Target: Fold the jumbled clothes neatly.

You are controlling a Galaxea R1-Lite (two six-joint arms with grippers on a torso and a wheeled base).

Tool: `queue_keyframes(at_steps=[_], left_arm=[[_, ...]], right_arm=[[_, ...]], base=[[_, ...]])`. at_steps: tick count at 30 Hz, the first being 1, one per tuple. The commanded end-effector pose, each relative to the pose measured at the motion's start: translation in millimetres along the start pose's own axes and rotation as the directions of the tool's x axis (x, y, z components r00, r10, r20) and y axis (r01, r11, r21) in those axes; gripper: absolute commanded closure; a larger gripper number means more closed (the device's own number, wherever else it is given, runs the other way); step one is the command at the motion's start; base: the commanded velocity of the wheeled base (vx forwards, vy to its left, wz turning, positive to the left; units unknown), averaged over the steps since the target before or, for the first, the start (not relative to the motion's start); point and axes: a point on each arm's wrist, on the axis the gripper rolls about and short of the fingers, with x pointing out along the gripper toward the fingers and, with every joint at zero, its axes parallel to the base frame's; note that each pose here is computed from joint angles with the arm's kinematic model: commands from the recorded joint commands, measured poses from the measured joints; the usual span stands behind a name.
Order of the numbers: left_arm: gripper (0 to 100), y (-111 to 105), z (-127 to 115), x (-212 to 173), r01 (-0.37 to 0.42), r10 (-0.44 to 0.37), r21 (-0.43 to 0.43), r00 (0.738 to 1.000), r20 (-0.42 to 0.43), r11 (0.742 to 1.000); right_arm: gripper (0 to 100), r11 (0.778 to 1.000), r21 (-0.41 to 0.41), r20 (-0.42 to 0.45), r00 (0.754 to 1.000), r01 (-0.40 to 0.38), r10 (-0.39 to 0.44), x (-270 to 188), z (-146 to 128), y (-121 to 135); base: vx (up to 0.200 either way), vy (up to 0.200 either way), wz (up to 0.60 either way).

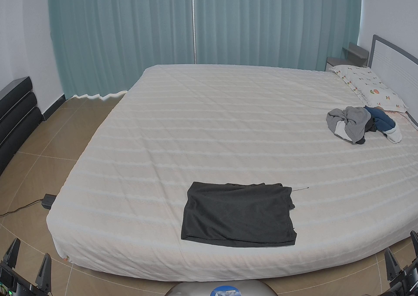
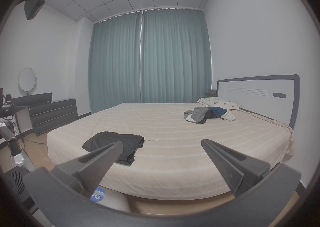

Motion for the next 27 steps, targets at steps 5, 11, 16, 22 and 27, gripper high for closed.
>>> queue_keyframes(at_steps=[5, 11, 16, 22, 27], left_arm=[[0, 0.0, -5.1, 0.2, -0.001, 0.001, -0.002, 1.0, -0.003, 1.0], [0, 0.0, -5.1, 0.2, -0.001, 0.001, -0.002, 1.0, -0.003, 1.0], [0, 0.0, -5.1, 0.2, -0.001, 0.001, 0.0, 1.0, -0.003, 1.0], [0, 0.0, -5.3, 0.2, -0.001, 0.001, -0.002, 1.0, -0.005, 1.0], [0, 0.0, -5.1, 0.2, -0.001, 0.001, 0.0, 1.0, -0.003, 1.0]], right_arm=[[0, 1.0, -0.001, 0.008, 1.0, -0.001, 0.002, -0.5, -1.8, 0.0], [0, 1.0, 0.0, 0.008, 1.0, -0.003, 0.003, -0.5, -1.8, 0.1], [0, 1.0, 0.0, 0.008, 1.0, -0.003, 0.003, -0.5, -1.8, 0.1], [0, 1.0, 0.002, 0.008, 1.0, -0.003, 0.003, -0.5, -1.8, 0.1], [0, 1.0, 0.002, 0.008, 1.0, -0.003, 0.003, -0.5, -1.8, 0.1]], base=[[0.0, 0.0, 0.0], [0.0, 0.0, 0.0], [0.0, 0.0, 0.0], [0.0, 0.0, 0.0], [0.0, 0.0, 0.0]])
